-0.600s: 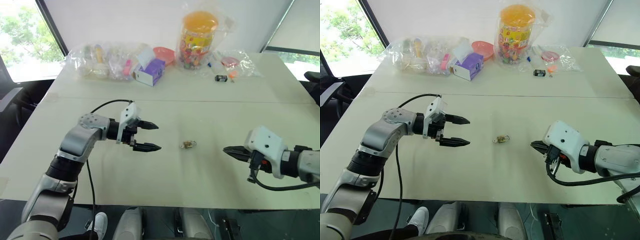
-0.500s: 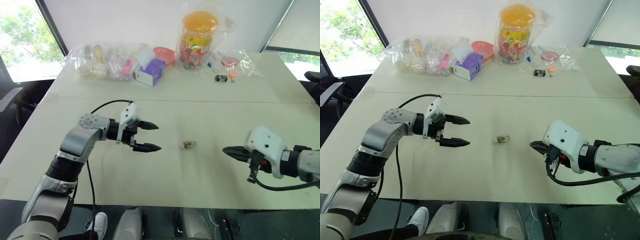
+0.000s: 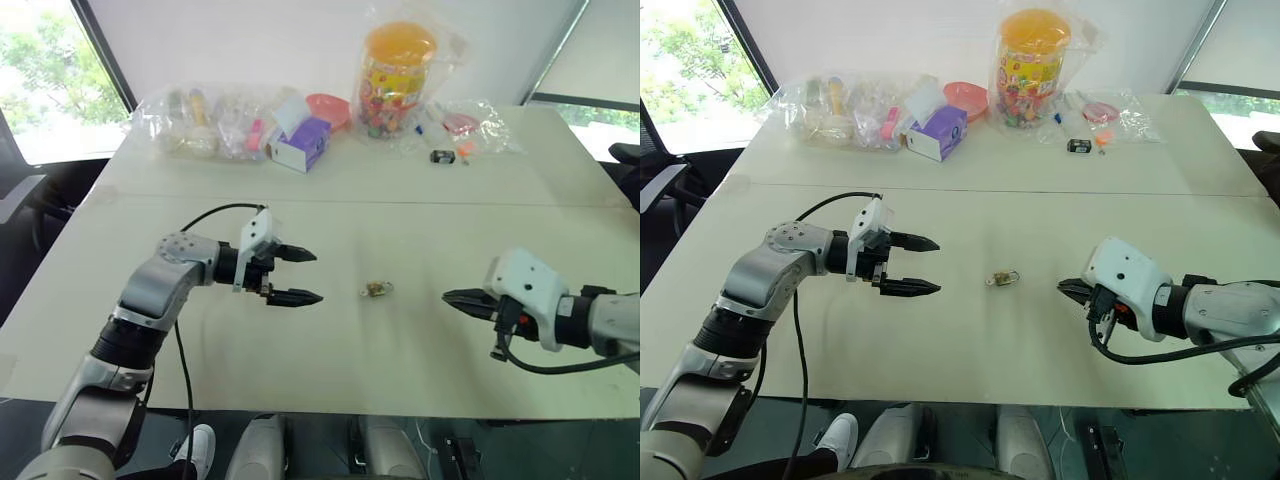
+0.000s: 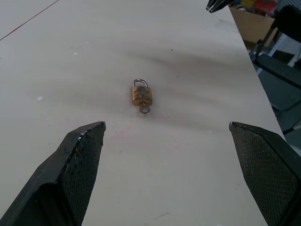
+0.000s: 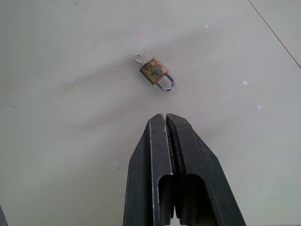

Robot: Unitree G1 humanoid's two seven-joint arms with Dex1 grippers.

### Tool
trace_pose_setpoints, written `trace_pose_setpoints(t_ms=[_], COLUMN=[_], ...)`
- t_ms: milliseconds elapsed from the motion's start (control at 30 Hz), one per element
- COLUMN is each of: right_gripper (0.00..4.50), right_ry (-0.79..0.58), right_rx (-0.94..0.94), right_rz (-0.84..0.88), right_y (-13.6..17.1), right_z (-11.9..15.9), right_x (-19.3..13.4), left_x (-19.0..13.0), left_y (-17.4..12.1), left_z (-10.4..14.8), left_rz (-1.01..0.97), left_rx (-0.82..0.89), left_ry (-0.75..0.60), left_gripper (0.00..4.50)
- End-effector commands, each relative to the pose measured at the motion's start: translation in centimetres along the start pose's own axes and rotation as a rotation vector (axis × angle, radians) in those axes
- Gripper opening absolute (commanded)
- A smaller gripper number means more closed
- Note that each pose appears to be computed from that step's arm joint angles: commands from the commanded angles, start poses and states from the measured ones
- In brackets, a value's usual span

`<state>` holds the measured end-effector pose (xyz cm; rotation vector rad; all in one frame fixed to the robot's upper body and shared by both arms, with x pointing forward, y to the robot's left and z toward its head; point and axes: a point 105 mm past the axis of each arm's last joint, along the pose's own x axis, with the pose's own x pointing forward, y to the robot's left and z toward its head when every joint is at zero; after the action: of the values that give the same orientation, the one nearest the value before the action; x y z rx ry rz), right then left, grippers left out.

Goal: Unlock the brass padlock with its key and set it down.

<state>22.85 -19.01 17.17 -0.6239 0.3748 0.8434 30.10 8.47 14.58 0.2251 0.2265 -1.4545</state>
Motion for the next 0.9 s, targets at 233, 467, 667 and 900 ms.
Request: trace_pose_setpoints(t_ms=[233, 467, 667, 900], right_gripper=[0.00, 0.00, 2.44, 4.48], right_ry=[-0.040, -0.079, -0.097, -0.101], right_rx=[-0.037, -0.063, -0.113, -0.113], right_rz=[-0.020, 0.019, 0.125, 0.230], right_y=[-0.4, -1.0, -2.2, -2.8], right_z=[1.0, 1.5, 1.5, 0.7], right_x=[0.2, 1.8, 5.6, 8.8], left_x=[-0.5, -0.1, 0.5, 0.5], left_y=[-0.2, -0.2, -0.4, -0.6], left_z=[1.3, 1.3, 1.5, 1.7], left_rz=[-0.028, -0.030, -0.025, -0.001], left_rx=[0.031, 0.034, 0.040, 0.039], left_ry=[-0.002, -0.003, -0.021, -0.033], left_gripper=[4.41, 4.41, 4.50, 4.50])
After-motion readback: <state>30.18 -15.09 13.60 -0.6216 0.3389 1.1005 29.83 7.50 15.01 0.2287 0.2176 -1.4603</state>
